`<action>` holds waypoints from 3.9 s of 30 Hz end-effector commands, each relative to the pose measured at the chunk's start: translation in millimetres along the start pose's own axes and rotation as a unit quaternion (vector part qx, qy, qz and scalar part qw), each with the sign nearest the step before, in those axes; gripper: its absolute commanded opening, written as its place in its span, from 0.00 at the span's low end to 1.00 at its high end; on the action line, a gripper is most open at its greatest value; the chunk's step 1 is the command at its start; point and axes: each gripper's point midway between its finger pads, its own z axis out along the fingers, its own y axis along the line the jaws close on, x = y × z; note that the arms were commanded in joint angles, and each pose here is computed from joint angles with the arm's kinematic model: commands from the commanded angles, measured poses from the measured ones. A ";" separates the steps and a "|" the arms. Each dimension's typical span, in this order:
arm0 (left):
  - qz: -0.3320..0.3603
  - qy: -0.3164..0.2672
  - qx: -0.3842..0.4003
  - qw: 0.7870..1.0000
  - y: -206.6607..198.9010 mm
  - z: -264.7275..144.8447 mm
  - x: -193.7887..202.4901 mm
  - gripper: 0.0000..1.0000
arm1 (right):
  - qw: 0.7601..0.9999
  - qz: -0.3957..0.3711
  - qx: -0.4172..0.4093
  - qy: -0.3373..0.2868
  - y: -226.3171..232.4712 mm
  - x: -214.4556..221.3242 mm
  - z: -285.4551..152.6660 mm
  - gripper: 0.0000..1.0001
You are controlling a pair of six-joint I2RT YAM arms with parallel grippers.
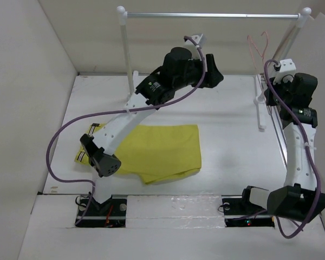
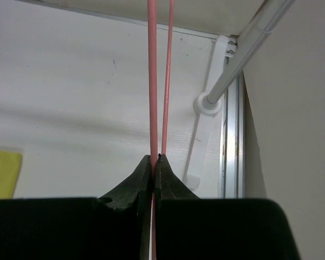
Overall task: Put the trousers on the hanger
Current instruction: Pick up the hanger from the clothesline, then place the trousers on the hanger.
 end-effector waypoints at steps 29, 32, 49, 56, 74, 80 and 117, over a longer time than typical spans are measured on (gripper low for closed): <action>-0.032 0.006 -0.168 0.985 63.7 79.6 112.4 0.53 | 0.990 -0.005 -0.121 0.067 182.0 116.4 -38.6 0.00; -0.029 0.000 -0.183 0.983 70.4 79.6 112.4 0.44 | 0.990 -0.012 -0.116 0.074 186.7 119.1 -39.1 0.00; -0.015 0.009 -0.218 0.976 82.5 76.0 121.9 0.00 | 0.988 -0.059 -0.067 0.128 178.7 148.9 -53.0 0.00; -0.098 0.041 -0.180 0.978 81.4 50.7 165.4 0.00 | 0.983 -0.048 -0.123 0.128 183.3 148.5 -72.3 0.56; -0.203 0.078 -0.201 0.955 103.1 12.1 265.1 0.00 | 0.916 -0.080 -0.391 0.051 249.4 99.0 -100.6 0.74; -0.217 0.079 -0.227 0.946 108.5 8.4 278.4 0.00 | 0.914 -0.080 -0.390 0.078 250.1 126.8 -93.1 0.68; -0.139 0.028 -0.401 0.905 209.3 -37.4 320.5 0.00 | 0.893 0.194 -0.397 0.087 283.4 225.4 18.1 0.00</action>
